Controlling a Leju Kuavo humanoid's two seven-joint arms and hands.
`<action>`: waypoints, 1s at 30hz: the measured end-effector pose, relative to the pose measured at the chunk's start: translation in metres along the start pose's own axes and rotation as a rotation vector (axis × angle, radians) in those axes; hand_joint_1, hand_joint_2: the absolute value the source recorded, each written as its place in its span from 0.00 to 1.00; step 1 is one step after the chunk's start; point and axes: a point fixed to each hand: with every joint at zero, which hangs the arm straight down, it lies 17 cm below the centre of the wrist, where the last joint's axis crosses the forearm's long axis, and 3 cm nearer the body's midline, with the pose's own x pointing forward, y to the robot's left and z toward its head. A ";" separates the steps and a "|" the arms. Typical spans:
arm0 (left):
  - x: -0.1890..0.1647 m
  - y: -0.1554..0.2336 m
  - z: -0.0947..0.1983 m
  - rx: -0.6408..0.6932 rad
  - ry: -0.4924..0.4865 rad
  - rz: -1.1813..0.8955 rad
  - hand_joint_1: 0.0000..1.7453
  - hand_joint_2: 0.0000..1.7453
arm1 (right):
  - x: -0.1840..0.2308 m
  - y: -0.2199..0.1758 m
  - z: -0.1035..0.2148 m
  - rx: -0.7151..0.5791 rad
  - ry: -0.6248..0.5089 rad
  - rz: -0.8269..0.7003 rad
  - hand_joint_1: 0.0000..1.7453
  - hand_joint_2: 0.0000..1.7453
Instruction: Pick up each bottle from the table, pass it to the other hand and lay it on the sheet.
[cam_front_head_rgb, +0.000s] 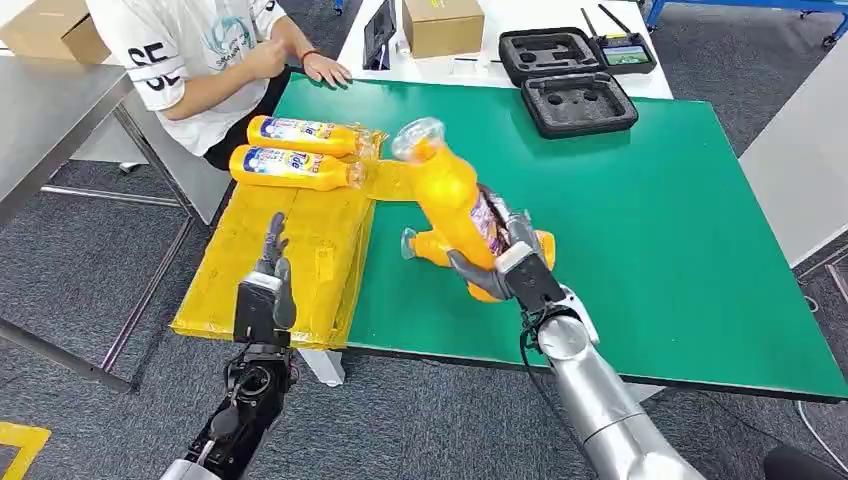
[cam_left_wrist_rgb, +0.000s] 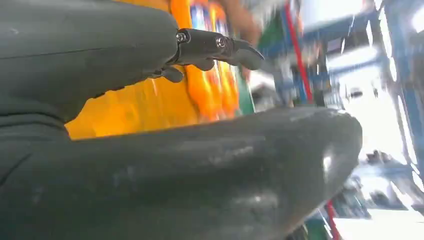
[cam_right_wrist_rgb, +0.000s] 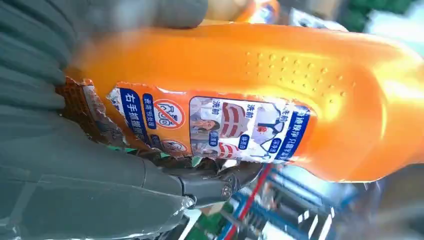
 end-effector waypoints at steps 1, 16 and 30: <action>0.004 -0.004 -0.001 -0.018 0.000 0.037 0.00 0.00 | 0.001 0.000 0.002 -0.016 -0.005 -0.020 1.00 1.00; 0.048 -0.067 0.003 -0.255 -0.043 0.269 0.00 1.00 | 0.009 0.071 0.019 0.027 0.027 -0.203 1.00 1.00; 0.055 -0.089 0.011 -0.354 -0.069 0.238 0.00 1.00 | 0.006 0.120 0.020 0.127 0.078 -0.256 1.00 1.00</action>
